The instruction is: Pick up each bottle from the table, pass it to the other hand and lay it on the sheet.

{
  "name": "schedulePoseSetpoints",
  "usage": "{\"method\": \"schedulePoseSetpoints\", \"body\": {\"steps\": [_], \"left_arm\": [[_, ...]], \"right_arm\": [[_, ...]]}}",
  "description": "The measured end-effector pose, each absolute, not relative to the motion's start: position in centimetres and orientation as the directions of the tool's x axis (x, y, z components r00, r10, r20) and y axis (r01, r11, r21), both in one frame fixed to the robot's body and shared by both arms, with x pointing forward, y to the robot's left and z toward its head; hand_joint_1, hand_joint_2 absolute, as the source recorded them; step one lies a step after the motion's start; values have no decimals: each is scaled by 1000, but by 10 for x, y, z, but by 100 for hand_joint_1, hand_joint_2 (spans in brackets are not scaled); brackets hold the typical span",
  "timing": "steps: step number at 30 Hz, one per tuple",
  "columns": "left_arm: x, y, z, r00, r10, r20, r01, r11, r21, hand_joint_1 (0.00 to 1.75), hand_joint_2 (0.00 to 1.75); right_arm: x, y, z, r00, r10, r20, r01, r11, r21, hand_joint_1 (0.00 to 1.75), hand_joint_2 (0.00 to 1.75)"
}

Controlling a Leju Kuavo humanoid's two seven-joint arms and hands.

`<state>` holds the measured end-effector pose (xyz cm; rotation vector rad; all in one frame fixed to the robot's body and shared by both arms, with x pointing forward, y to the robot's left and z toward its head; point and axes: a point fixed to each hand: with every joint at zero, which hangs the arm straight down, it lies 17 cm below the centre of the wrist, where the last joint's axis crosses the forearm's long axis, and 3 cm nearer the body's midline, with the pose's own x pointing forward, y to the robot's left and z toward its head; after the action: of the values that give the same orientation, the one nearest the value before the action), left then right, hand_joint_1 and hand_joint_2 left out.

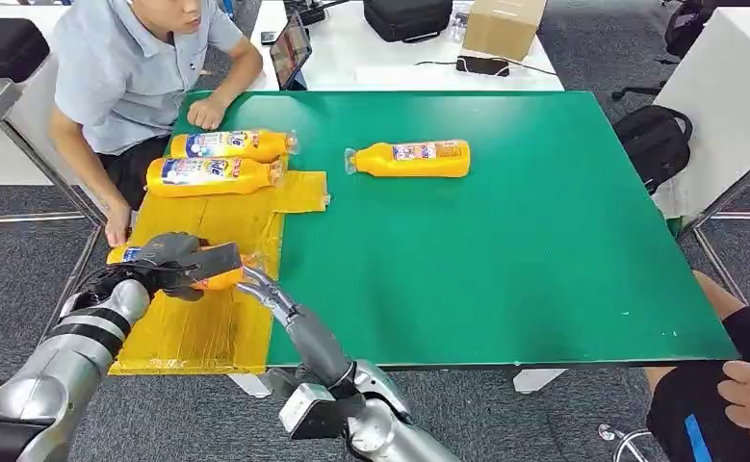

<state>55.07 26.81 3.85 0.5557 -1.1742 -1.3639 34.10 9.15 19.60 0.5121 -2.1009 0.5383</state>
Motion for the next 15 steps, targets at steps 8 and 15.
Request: {"method": "schedulePoseSetpoints", "body": {"steps": [8,15], "left_arm": [[536,252,27,-184,-880,439,507,297,809,0,175],[499,224,45,-192,-685,703,576,501,646,0,175]], "right_arm": [[340,93,197,-518,-169,838,-549,818,-174,0,0],[338,94,196,-514,-177,839,-559,812,-172,0,0]]}}
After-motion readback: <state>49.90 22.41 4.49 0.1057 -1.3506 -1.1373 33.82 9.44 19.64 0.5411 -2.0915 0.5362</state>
